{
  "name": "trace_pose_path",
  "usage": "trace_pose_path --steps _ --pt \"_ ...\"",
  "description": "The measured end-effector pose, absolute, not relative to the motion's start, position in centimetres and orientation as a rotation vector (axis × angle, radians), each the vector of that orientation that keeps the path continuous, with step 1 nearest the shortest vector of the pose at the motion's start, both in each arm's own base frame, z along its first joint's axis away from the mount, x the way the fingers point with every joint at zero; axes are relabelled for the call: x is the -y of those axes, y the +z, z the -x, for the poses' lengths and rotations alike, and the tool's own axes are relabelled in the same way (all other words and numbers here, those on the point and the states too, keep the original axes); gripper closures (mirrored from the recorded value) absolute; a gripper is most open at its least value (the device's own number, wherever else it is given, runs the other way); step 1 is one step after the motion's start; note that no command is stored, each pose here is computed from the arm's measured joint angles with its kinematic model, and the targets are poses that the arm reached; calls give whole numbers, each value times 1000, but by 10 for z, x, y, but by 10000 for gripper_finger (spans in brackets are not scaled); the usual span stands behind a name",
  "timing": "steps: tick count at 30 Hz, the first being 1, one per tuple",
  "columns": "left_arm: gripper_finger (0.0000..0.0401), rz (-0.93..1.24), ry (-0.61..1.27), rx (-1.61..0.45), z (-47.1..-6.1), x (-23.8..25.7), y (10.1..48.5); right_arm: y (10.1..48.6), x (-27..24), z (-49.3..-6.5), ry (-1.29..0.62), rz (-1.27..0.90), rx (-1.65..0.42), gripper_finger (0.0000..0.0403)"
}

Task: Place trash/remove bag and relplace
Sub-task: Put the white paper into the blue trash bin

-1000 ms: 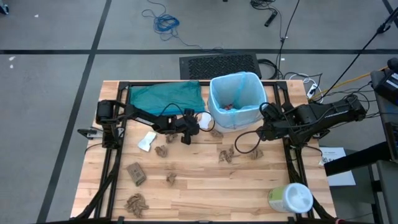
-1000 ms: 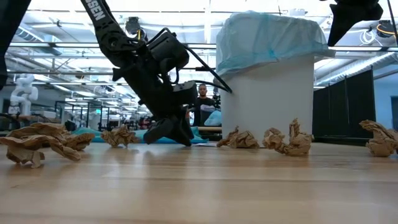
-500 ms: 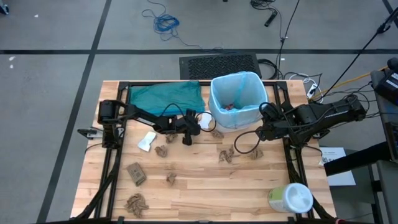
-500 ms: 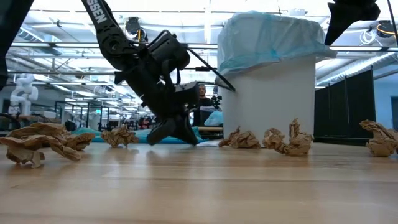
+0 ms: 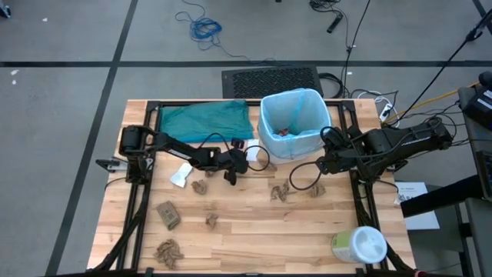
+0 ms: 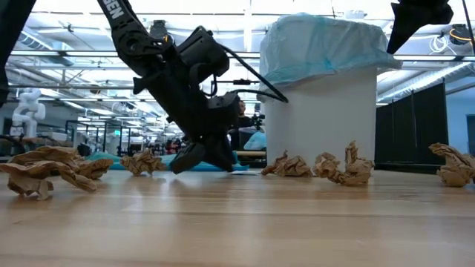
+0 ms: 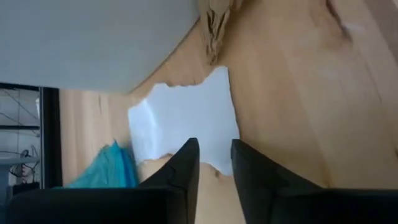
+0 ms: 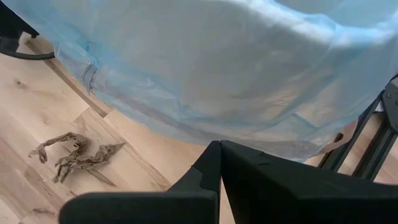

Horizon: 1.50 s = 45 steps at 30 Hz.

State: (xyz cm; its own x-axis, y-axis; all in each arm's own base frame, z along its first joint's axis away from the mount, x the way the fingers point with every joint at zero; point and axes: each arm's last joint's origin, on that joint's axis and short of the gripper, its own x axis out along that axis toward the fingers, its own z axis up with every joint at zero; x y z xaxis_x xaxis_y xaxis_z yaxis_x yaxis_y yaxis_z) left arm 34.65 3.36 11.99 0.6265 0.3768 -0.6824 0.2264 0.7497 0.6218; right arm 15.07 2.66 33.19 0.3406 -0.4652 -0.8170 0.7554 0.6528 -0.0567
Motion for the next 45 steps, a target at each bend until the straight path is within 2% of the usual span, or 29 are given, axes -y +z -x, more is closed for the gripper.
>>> trace_pose_path --steps 13,33,45 --pt "260 -769 89 -976 -342 -32 118 332 -27 -151 -816 -363 -922 403" --pt "255 -912 132 -1086 -344 0 128 332 -27 -152 -811 -365 -916 403" --pt "255 -705 123 -1135 -339 -14 125 332 -27 -152 -804 -358 -915 403"
